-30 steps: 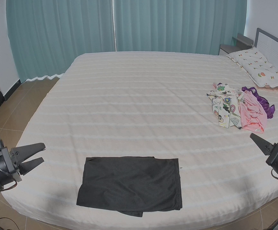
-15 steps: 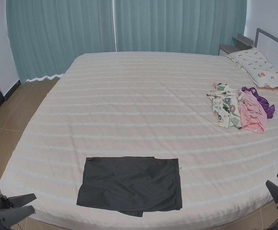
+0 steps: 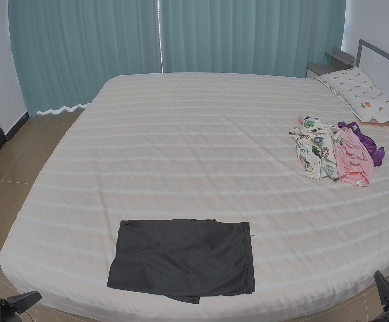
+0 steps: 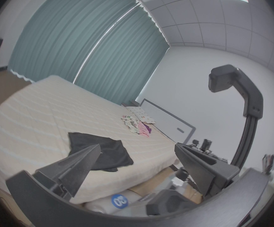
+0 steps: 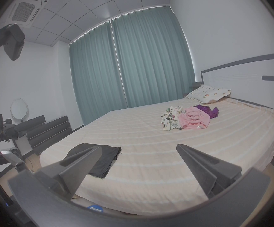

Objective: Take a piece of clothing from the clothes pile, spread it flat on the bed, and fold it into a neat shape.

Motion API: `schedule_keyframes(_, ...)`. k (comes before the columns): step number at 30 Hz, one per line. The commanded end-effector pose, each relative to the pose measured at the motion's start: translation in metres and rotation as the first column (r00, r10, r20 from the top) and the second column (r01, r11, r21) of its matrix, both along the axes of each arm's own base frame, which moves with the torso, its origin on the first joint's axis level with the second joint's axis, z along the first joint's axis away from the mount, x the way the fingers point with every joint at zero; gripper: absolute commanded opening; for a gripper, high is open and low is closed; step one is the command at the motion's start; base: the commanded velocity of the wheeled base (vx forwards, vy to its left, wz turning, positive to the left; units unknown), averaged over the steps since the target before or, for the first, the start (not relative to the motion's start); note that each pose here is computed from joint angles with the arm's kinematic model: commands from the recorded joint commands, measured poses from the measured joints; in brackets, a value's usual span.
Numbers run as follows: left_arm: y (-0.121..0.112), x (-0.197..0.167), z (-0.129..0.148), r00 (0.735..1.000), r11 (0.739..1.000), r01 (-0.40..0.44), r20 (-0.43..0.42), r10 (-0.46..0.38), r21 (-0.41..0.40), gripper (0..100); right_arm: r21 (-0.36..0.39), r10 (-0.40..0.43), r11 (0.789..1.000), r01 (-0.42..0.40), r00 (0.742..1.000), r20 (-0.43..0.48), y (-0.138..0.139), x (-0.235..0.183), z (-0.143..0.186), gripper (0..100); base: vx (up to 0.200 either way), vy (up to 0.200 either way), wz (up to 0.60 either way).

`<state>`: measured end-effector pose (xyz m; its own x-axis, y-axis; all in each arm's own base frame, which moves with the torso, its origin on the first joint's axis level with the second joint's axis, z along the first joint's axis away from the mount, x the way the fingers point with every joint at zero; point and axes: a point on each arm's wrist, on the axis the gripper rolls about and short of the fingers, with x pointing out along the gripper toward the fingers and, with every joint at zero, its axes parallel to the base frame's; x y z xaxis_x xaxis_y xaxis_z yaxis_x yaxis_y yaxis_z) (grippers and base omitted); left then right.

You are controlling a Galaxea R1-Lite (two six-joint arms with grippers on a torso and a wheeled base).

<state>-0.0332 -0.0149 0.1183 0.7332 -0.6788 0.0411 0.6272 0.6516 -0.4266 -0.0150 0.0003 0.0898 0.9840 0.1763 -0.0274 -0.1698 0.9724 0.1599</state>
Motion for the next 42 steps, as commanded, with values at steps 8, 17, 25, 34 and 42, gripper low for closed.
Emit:
schedule_keyframes(8, 0.009, 0.010, -0.035, 0.853, 0.802, -0.504, 0.328, 0.405, 0.321, 100, -0.049, -0.103, 0.993, 0.109, 0.989, 0.106, 0.001, -0.008, -0.007, 100, 0.000, 0.000, 0.00)
schedule_keyframes(17, 0.011, 0.011, -0.035, 0.792, 0.696, -0.603, 0.397, 0.464, 0.390, 100, -0.135, -0.119, 0.982, 0.133, 0.987, 0.106, 0.001, -0.008, -0.009, 100, 0.000, 0.000, 0.00)
schedule_keyframes(25, 0.015, 0.011, -0.041, 0.731, 0.633, -0.681, 0.308, 0.609, 0.368, 100, -0.201, -0.212, 0.953, 0.225, 0.974, 0.085, -0.001, -0.009, -0.008, 100, 0.000, 0.000, 0.00)
schedule_keyframes(34, 0.015, 0.011, -0.043, 0.735, 0.647, -0.677, 0.267, 0.624, 0.352, 100, -0.190, -0.199, 0.959, 0.210, 0.977, 0.075, -0.001, -0.009, -0.009, 100, 0.000, 0.000, 0.00)
schedule_keyframes(42, 0.015, 0.011, -0.043, 0.731, 0.647, -0.680, 0.261, 0.630, 0.344, 100, -0.142, -0.099, 0.984, 0.108, 0.993, 0.067, 0.001, -0.009, -0.009, 100, 0.000, 0.000, 0.00)
